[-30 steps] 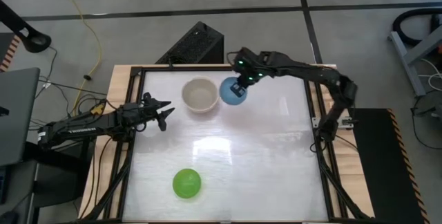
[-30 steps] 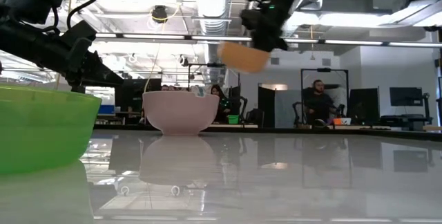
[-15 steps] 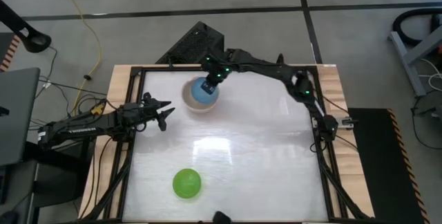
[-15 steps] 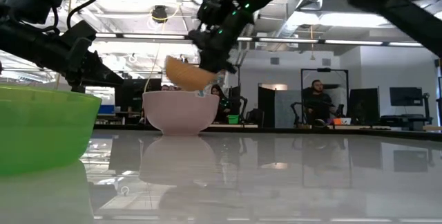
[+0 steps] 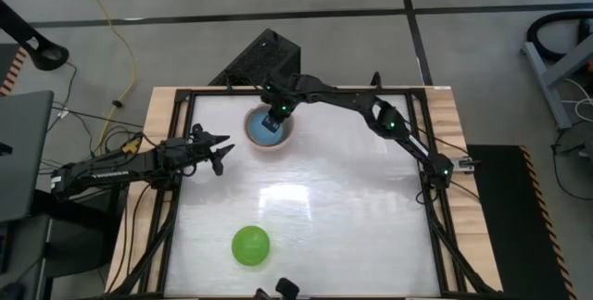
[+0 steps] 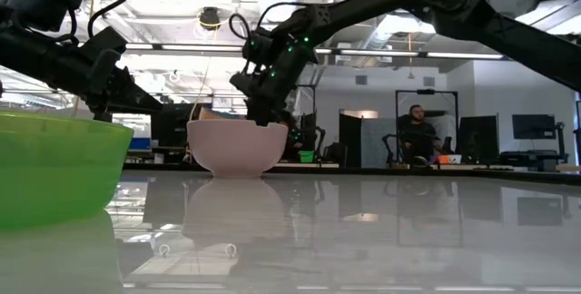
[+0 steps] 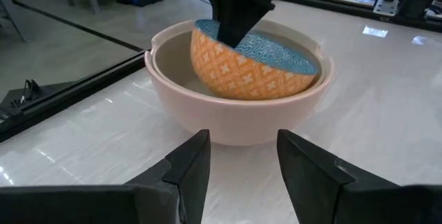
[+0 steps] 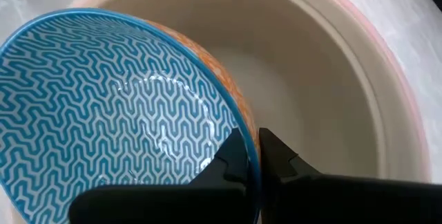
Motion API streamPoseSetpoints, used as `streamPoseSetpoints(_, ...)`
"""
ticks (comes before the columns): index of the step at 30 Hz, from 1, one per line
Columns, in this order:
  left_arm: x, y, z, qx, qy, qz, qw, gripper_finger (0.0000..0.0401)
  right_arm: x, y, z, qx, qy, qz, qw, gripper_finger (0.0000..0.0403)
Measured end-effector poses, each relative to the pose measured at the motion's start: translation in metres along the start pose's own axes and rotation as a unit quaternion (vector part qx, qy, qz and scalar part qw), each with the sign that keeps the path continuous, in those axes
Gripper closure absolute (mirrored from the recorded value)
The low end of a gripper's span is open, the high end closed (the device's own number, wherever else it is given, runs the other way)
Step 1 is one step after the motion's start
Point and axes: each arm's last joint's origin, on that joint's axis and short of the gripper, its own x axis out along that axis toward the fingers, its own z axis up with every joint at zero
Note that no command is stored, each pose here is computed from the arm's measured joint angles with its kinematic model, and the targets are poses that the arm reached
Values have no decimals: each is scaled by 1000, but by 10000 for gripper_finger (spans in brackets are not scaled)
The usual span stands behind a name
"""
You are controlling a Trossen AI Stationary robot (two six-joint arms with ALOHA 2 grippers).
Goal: Nest bowls inside each other
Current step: Stack the orange patterned bowl on top of the gray bowl
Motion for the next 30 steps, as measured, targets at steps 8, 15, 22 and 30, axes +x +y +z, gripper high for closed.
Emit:
streamPoseSetpoints(8,0,0,0,0,0,0,1000,244,0,-8,0,10,1,-5,1000,386)
streamPoseSetpoints(15,0,0,0,0,0,0,1000,244,-1,-13,0,22,2,-8,1000,386)
streamPoseSetpoints(22,0,0,0,0,0,0,1000,243,-2,-16,1,25,-3,-33,999,386)
streamPoseSetpoints(30,0,0,0,0,0,0,1000,243,3,-15,-1,25,2,-33,999,386)
